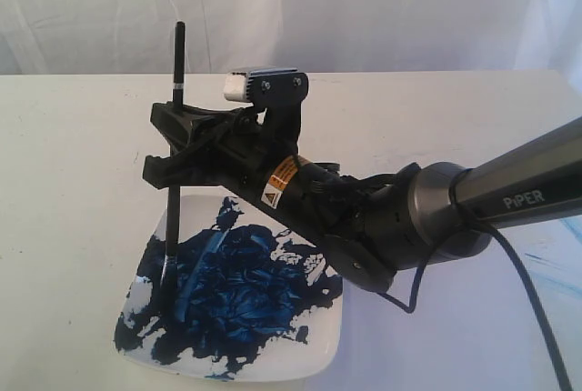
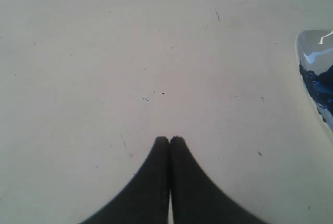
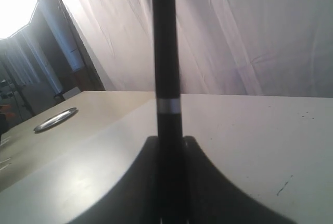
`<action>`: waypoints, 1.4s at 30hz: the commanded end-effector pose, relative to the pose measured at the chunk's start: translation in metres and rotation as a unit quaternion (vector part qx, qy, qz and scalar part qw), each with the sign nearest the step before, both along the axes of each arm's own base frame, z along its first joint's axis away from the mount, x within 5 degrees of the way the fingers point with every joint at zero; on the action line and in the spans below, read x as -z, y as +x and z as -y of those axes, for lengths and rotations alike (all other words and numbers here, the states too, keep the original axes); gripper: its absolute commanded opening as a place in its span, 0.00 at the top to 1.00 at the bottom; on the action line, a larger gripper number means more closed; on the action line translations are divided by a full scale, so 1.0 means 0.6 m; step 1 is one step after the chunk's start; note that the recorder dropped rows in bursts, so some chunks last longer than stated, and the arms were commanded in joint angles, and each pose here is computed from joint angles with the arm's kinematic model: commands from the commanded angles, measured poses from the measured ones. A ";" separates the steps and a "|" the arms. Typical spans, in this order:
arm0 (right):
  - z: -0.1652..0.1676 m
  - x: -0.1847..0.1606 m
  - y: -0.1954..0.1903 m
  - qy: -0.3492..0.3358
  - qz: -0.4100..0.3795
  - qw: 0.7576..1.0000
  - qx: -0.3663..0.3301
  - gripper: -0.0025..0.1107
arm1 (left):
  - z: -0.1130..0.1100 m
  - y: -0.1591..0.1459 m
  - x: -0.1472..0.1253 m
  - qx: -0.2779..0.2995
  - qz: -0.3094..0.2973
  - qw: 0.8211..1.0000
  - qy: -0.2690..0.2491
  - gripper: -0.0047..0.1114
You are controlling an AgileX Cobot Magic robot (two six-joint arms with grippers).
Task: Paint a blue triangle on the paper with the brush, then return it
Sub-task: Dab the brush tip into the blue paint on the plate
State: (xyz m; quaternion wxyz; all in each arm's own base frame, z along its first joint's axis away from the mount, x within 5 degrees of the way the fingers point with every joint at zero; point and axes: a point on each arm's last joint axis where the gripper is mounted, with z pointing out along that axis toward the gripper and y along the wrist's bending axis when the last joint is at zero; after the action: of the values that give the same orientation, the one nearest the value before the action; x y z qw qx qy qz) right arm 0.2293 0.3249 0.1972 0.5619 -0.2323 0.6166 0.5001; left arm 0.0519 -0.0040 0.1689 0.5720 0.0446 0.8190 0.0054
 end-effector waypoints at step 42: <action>-0.019 -0.013 -0.024 -0.004 0.058 0.994 -0.096 0.98 | 0.001 0.000 0.003 0.002 -0.002 1.000 -0.007 0.96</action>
State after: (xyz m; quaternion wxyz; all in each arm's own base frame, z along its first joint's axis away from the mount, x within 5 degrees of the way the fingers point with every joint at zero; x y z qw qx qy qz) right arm 0.2172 0.3358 0.2008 0.5269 -0.3078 0.5864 0.5327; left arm 0.0519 -0.0040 0.1689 0.5720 0.0446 0.8190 0.0054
